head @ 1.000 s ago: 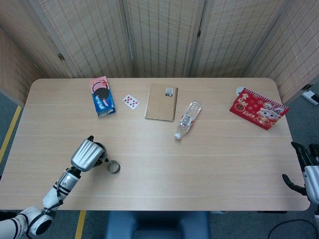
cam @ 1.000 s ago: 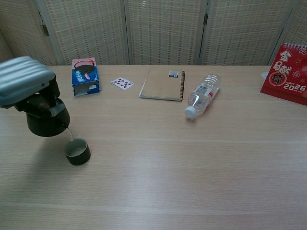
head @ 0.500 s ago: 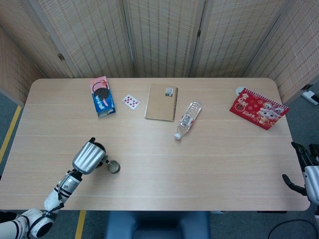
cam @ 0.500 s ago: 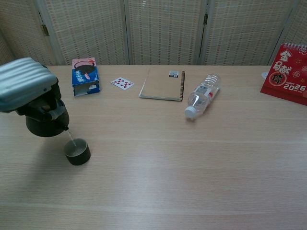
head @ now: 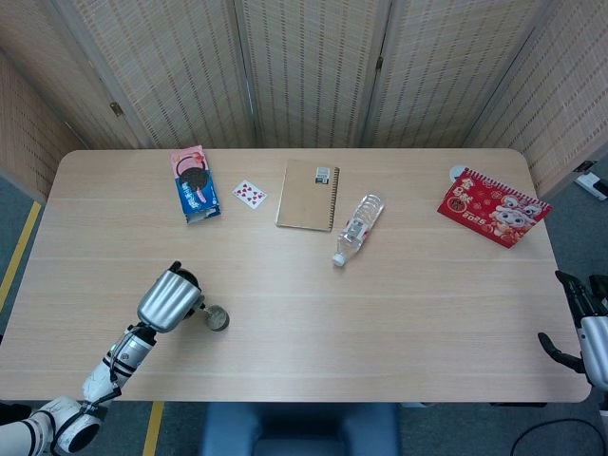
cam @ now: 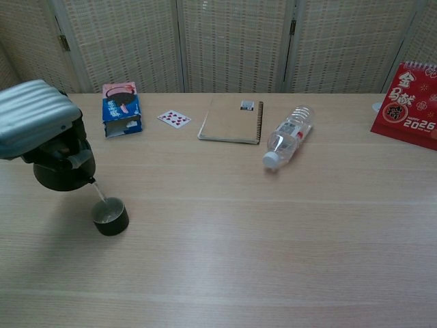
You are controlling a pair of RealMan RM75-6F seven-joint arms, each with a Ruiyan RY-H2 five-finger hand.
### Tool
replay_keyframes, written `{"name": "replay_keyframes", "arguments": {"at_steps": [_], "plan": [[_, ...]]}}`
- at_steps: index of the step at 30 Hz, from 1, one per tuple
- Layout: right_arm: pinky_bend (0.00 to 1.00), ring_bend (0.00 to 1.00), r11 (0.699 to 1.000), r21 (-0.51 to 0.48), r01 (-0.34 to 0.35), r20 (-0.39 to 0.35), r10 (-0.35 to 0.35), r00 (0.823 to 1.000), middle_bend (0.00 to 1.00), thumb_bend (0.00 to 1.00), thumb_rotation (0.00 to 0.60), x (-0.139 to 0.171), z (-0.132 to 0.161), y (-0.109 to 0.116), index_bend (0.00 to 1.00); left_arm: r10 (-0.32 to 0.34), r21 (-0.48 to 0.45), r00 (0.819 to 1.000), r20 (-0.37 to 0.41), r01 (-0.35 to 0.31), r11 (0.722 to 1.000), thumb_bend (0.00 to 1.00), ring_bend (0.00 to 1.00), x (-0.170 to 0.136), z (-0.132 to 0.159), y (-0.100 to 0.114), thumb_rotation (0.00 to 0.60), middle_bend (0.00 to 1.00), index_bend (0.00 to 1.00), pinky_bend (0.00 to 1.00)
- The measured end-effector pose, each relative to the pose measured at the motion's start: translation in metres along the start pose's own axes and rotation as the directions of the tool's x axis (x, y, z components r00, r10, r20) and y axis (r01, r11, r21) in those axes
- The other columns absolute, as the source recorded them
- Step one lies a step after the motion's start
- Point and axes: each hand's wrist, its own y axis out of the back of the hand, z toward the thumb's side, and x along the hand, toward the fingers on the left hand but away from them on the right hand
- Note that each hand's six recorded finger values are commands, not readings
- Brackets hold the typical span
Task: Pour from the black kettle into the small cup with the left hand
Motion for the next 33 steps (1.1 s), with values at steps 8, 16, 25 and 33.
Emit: {"name": "replay_keyframes", "arguments": {"at_steps": [8, 16, 25, 33], "plan": [[0.0, 0.27, 1.0, 0.0, -0.001, 0.001, 0.001, 1.0, 0.16, 0.29, 0.6, -0.0002, -0.0002, -0.0005, 0.03, 0.004, 0.022, 1.0, 0.002, -0.004, 1.0, 0.52, 0.93, -0.0003, 0.0002, -0.0009, 0.545, 1.0, 1.0, 0.53], [0.0, 0.27, 1.0, 0.0, 0.0, 0.0, 0.0, 1.0, 0.16, 0.29, 0.6, -0.0003, -0.0003, -0.0004, 0.03, 0.005, 0.024, 1.0, 0.0, -0.005, 1.0, 0.52, 0.93, -0.0003, -0.0002, -0.0008, 0.547, 1.0, 1.0, 0.53], [0.0, 0.27, 1.0, 0.001, 0.0, -0.001, 0.0, 1.0, 0.16, 0.29, 0.6, -0.0005, -0.0002, -0.0004, 0.03, 0.003, 0.029, 1.0, -0.002, -0.003, 1.0, 0.52, 0.93, -0.0008, -0.0001, -0.0012, 0.547, 1.0, 1.0, 0.53], [0.0, 0.27, 1.0, 0.001, -0.001, -0.002, 0.001, 1.0, 0.16, 0.29, 0.6, 0.0, 0.0005, -0.0003, 0.03, 0.003, 0.04, 1.0, -0.001, -0.003, 0.999, 0.52, 0.93, -0.0009, 0.0001, -0.0018, 0.547, 1.0, 1.0, 0.53]]}}
